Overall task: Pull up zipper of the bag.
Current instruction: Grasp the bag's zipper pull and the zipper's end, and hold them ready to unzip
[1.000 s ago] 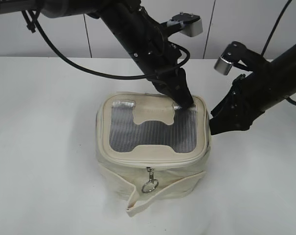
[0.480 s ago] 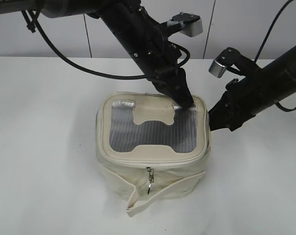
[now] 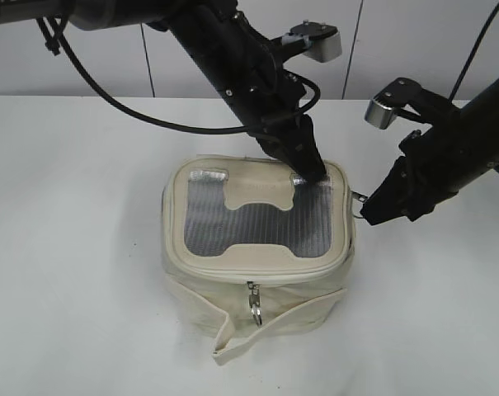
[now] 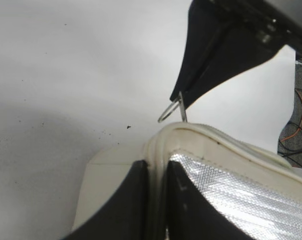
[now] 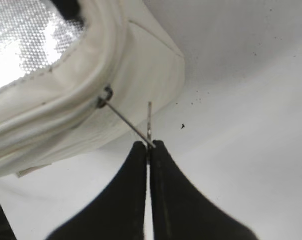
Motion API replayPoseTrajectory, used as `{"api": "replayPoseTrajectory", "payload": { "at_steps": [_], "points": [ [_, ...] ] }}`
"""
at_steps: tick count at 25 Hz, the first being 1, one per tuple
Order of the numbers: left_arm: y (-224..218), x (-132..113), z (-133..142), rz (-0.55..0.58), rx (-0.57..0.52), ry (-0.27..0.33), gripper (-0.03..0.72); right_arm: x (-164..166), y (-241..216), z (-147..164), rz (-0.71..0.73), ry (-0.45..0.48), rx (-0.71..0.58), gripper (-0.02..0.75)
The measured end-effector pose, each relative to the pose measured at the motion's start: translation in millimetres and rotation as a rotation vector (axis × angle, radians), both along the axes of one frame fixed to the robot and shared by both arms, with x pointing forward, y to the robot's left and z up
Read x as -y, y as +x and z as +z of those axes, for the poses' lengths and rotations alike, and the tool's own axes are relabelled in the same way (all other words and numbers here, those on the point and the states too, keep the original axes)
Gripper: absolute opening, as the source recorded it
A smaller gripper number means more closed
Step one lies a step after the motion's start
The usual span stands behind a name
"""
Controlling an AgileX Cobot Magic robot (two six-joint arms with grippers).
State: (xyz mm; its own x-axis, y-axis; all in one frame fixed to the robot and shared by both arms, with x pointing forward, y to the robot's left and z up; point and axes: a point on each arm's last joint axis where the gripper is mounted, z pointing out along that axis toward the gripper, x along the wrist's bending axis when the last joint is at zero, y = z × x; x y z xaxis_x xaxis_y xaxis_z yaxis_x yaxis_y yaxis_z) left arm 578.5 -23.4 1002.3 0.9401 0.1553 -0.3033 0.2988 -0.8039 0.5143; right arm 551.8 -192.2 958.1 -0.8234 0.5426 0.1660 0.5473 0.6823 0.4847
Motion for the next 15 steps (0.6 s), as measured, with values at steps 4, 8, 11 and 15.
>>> {"api": "replayPoseTrajectory", "payload": {
  "at_steps": [4, 8, 11, 15],
  "points": [
    [0.0, 0.0, 0.0, 0.000, 0.000, 0.000, 0.081, 0.1, -3.7, 3.8, 0.002, 0.003, -0.023, 0.008],
    [0.0, 0.0, 0.0, 0.000, 0.000, 0.000, 0.081, -1.1, -9.1, 3.9, 0.017, 0.017, -0.083, 0.008],
    [-0.7, 0.6, 0.0, -0.003, -0.001, 0.000, 0.080, -2.0, -12.4, 4.2, 0.016, 0.028, -0.125, 0.008],
    [-1.4, 1.0, 0.1, -0.004, -0.005, 0.000, 0.079, -2.2, -15.1, 5.0, -0.003, 0.034, -0.168, 0.008]
  ]
}}
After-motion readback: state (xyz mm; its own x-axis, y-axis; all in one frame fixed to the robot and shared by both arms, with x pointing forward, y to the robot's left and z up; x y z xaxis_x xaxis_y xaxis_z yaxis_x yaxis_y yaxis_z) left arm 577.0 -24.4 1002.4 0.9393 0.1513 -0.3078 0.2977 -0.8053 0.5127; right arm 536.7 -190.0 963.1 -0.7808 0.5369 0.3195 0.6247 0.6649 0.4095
